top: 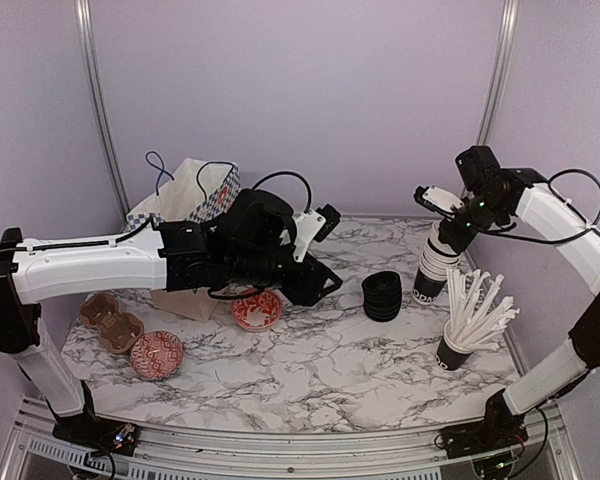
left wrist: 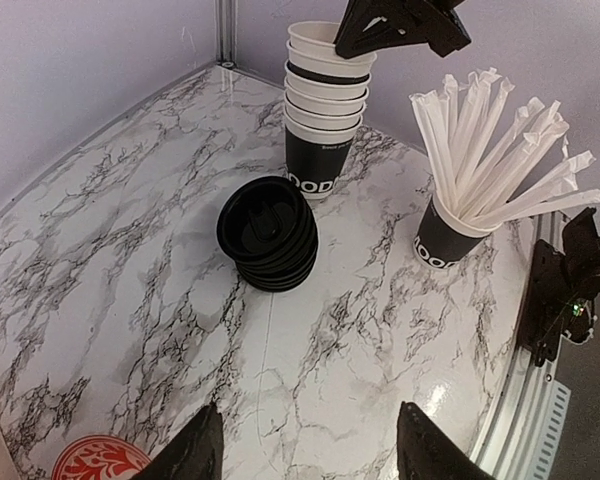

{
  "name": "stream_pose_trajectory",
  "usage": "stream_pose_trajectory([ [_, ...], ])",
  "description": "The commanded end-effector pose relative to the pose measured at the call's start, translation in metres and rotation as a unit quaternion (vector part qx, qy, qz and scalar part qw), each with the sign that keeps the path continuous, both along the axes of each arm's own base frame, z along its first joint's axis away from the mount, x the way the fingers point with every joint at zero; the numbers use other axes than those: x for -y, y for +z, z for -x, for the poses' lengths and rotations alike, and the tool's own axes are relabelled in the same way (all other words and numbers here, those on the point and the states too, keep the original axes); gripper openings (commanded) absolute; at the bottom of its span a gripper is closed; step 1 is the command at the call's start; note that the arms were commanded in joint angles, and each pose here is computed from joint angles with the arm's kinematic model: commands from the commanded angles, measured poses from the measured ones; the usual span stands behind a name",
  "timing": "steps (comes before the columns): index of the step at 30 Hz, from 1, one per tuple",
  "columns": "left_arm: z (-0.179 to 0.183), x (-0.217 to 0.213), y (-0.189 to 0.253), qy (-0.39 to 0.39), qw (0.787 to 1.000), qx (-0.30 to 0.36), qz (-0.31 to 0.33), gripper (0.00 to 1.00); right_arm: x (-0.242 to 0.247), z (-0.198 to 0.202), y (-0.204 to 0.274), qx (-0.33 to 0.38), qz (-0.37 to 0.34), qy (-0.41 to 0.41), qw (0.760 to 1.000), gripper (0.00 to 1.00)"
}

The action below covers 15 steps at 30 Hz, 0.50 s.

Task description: Pack the takeout coffee

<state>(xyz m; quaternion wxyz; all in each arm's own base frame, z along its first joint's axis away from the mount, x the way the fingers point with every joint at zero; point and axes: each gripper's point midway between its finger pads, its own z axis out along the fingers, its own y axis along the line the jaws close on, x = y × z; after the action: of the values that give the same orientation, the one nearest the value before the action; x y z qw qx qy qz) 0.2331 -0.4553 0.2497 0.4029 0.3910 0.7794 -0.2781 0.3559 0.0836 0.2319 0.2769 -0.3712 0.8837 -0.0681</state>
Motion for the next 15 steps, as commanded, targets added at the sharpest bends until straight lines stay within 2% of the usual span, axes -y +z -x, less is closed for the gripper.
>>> stream_pose_trajectory([
  [1, -0.001, 0.008, 0.01, 0.002, 0.999, 0.009, 0.034, 0.6, 0.001, -0.017, 0.035, 0.053, -0.007, 0.001, 0.999, 0.0],
  [3, -0.004, 0.012, 0.009, 0.008, 0.999, 0.014, 0.046, 0.6, -0.002, -0.011, 0.028, 0.035, -0.015, 0.016, 0.999, 0.0],
  [6, -0.012, 0.022, 0.008, 0.016, 0.997, 0.023, 0.07, 0.61, 0.01, -0.015, 0.011, 0.06, 0.051, -0.003, 0.997, 0.0],
  [9, -0.019, 0.033, 0.01, 0.02, 0.995, 0.033, 0.091, 0.62, 0.006, -0.012, 0.003, 0.045, 0.031, 0.005, 0.998, 0.0],
  [11, -0.026, 0.04, 0.019, 0.032, 0.992, 0.037, 0.115, 0.63, -0.003, -0.007, 0.011, 0.035, -0.031, 0.029, 0.998, 0.0],
  [15, -0.034, 0.053, 0.027, 0.049, 0.988, 0.027, 0.147, 0.64, 0.004, -0.01, 0.034, 0.073, -0.024, 0.017, 0.997, 0.0],
])
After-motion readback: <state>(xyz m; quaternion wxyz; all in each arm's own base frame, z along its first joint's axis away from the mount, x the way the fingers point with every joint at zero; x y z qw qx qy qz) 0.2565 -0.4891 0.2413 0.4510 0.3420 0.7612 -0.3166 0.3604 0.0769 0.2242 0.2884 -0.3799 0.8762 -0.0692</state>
